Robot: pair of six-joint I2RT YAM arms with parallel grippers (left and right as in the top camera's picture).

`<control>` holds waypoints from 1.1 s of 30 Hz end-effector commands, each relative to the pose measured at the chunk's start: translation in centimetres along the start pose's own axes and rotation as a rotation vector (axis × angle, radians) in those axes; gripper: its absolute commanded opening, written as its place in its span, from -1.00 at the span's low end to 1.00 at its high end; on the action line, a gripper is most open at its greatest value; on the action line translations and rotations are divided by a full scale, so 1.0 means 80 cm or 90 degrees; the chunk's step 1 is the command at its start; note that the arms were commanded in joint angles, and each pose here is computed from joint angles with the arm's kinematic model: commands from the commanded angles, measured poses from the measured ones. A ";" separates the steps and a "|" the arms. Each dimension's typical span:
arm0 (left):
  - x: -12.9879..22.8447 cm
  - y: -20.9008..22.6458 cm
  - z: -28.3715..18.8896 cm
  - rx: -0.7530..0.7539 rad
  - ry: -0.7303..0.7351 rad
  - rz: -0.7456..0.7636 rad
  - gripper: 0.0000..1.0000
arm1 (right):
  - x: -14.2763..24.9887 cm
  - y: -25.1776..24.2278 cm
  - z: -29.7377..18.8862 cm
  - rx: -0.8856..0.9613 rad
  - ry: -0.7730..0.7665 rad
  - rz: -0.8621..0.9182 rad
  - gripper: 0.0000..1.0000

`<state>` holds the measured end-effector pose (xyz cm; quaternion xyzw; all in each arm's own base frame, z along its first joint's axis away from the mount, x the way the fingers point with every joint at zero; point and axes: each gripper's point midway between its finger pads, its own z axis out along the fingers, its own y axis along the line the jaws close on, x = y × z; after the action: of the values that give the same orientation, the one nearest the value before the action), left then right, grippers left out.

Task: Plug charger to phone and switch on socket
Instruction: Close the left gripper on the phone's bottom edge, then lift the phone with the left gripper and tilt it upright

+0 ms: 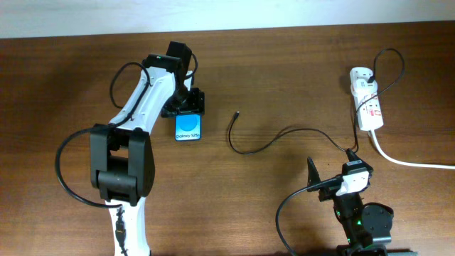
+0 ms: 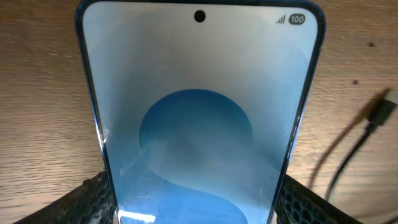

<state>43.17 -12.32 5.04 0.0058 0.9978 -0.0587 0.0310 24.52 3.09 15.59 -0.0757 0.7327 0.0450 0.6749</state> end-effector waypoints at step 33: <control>-0.009 -0.087 -0.131 0.586 0.379 -0.615 -1.00 | 0.004 0.003 0.000 -0.006 0.005 0.003 0.97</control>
<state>42.58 -17.70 13.06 -0.3777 0.7946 -0.4216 -0.2194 24.52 3.09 15.59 -0.0757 0.7327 0.0450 0.6749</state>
